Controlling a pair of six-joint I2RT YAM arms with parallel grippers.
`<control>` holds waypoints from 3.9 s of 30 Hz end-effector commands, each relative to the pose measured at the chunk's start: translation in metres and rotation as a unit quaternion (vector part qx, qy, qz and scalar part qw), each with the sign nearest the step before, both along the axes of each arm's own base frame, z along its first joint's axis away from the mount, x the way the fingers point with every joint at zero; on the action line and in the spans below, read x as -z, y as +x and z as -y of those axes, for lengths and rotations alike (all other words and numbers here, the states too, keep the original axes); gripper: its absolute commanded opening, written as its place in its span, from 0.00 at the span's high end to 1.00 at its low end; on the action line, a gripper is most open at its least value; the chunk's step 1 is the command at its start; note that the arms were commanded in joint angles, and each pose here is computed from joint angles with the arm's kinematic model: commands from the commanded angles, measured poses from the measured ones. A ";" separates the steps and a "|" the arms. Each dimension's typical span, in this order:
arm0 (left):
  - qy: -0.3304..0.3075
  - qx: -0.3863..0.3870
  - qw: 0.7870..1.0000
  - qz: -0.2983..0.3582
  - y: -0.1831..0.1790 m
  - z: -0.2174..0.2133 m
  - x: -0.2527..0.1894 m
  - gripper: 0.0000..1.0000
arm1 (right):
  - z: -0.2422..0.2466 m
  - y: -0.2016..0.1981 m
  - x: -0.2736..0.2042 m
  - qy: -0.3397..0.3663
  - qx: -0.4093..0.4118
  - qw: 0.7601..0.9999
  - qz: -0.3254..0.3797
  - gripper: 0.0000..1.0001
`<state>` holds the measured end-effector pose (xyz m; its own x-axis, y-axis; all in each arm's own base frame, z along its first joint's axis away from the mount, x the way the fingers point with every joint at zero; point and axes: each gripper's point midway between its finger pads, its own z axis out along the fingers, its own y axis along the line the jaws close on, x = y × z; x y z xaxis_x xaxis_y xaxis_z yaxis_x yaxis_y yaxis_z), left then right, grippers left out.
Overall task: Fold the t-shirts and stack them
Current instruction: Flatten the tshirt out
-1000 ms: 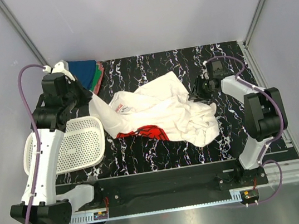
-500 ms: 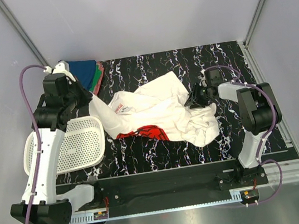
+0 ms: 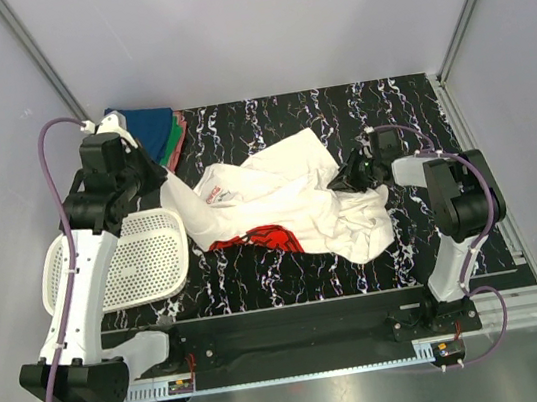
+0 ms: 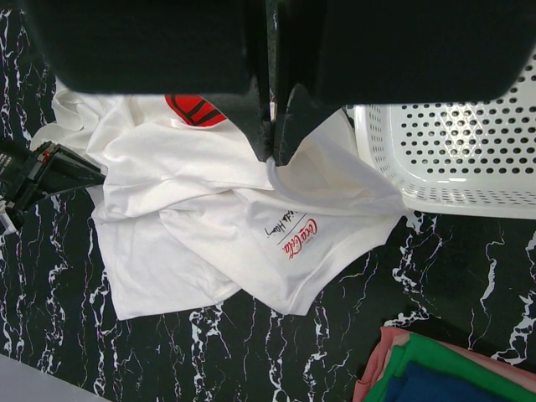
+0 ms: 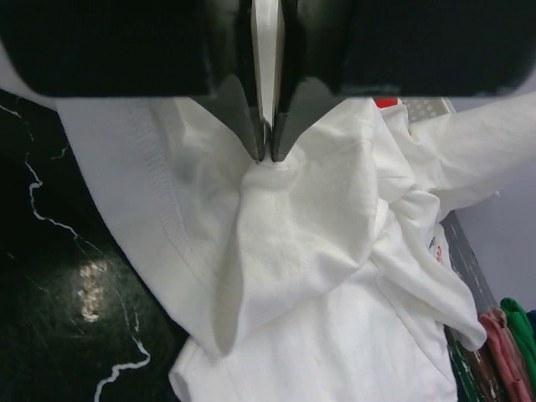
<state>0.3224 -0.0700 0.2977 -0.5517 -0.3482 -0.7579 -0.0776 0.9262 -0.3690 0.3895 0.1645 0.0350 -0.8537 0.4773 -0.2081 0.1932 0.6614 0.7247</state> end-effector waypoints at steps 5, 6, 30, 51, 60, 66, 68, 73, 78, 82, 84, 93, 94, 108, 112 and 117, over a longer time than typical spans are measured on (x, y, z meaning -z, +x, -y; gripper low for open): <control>0.004 -0.022 0.999 0.042 0.009 -0.008 -0.022 1.00 | -0.006 0.027 -0.052 0.061 0.023 0.996 0.063 1.00; 0.007 -0.031 0.998 0.049 0.009 -0.011 -0.027 1.00 | 0.007 0.031 -0.068 0.050 0.041 0.995 0.078 1.00; 0.046 -0.181 0.960 0.209 -0.008 -0.073 -0.145 1.00 | 0.147 -0.008 -0.337 -0.252 0.212 0.891 0.314 1.00; -0.131 -0.062 0.841 0.521 -0.165 -0.043 -0.379 1.00 | 0.174 -0.181 -0.609 -0.245 0.305 0.693 0.606 1.00; -0.099 -0.025 0.820 0.563 -0.243 -0.042 -0.386 1.00 | 0.181 -0.282 -0.622 -0.236 0.330 0.655 0.637 1.00; -0.092 -0.041 0.841 0.532 -0.187 -0.041 -0.370 1.00 | 0.173 -0.234 -0.614 -0.244 0.301 0.690 0.612 1.00; -0.087 -0.043 0.852 0.514 -0.151 -0.037 -0.367 1.00 | 0.173 -0.207 -0.609 -0.251 0.295 0.699 0.601 1.00; -0.072 -0.041 0.856 0.510 -0.084 -0.030 -0.372 1.00 | 0.167 -0.139 -0.598 -0.253 0.279 0.718 0.585 1.00; -0.057 -0.047 0.862 0.501 -0.024 -0.026 -0.374 1.00 | 0.164 -0.082 -0.586 -0.259 0.265 0.729 0.575 1.00; -0.023 -0.062 0.871 0.486 0.000 -0.032 -0.379 1.00 | 0.164 -0.052 -0.588 -0.271 0.256 0.737 0.563 1.00; -0.020 -0.064 0.869 0.491 0.001 -0.032 -0.378 1.00 | 0.161 -0.050 -0.593 -0.267 0.251 0.735 0.570 1.00; -0.039 -0.053 0.847 0.527 -0.065 -0.035 -0.385 1.00 | 0.162 -0.095 -0.588 -0.271 0.247 0.739 0.565 1.00; -0.040 -0.049 0.847 0.528 -0.076 -0.034 -0.379 1.00 | 0.162 -0.102 -0.587 -0.270 0.249 0.738 0.566 1.00; -0.078 -0.027 0.797 0.599 -0.270 -0.048 -0.390 1.00 | 0.183 -0.295 -0.588 -0.275 0.308 0.703 0.579 1.00; -0.075 -0.026 0.796 0.601 -0.277 -0.049 -0.395 1.00 | 0.201 -0.327 -0.593 -0.292 0.346 0.679 0.578 1.00; -0.069 -0.010 0.802 0.593 -0.247 -0.040 -0.402 1.00 | 0.219 -0.320 -0.599 -0.288 0.380 0.670 0.569 1.00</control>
<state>0.0187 -0.0184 0.7015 0.5990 -0.4904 -0.6330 0.4018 0.8679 -0.2922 0.0385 -0.0322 0.6418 0.4949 0.2674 -0.8268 0.0449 0.9423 0.3316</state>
